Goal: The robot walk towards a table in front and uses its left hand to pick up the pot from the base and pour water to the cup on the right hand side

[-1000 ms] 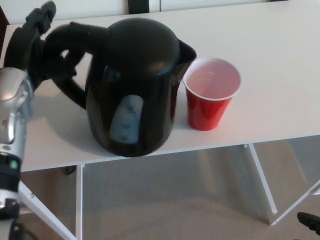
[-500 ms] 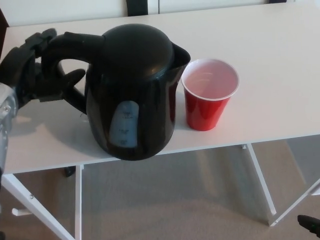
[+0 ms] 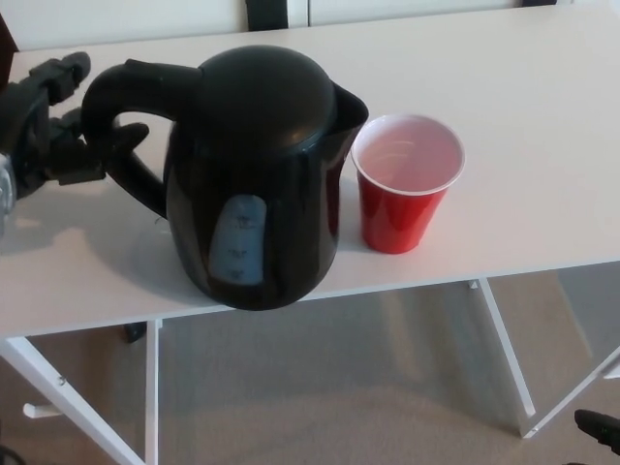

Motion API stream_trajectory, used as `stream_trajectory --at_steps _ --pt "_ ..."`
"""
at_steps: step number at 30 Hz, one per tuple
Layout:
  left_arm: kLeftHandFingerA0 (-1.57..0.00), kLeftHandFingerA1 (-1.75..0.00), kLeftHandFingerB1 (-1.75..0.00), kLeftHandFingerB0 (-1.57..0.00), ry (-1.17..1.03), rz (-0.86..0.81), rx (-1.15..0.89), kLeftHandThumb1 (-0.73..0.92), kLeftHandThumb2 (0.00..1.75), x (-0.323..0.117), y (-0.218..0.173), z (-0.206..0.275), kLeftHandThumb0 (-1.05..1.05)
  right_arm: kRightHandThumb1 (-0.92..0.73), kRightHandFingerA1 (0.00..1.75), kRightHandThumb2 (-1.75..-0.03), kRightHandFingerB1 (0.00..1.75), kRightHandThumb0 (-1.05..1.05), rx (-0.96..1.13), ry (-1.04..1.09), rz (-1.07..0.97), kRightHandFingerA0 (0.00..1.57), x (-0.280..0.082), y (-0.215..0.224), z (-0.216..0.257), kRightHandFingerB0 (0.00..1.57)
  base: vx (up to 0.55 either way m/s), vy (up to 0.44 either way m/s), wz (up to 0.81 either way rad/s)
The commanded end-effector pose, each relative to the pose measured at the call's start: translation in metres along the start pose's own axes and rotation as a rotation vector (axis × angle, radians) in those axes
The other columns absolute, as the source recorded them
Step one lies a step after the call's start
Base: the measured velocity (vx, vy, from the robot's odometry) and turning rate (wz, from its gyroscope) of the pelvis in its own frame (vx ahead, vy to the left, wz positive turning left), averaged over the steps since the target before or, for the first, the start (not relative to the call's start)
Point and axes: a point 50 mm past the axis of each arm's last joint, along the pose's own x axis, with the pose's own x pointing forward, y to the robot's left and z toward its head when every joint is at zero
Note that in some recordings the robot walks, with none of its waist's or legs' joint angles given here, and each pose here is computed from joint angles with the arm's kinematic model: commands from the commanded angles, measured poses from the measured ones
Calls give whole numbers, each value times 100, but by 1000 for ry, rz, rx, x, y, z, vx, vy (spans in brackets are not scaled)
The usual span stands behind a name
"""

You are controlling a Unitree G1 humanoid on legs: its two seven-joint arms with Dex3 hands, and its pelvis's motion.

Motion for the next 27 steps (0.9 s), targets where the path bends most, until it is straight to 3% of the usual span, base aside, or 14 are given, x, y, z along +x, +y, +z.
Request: stream_trajectory --at_steps 1,16,27 --pt "0 0 0 0 -46 13 9 43 55 -4 15 10 -75 -57 41 -57 36 -23 -7 -2 -11 45 0 -6 2 34 0 0 0" --pt "0 0 0 0 -57 -72 89 43 58 -40 45 8 -82 -55 41 -56 36 -22 -32 22 13 47 -5 0 -9 36 0 0 0" --pt "0 0 0 0 -40 -126 111 43 58 -46 37 2 -81 -55 41 -56 36 -24 -32 24 10 47 -5 -3 -9 36 0 0 0"
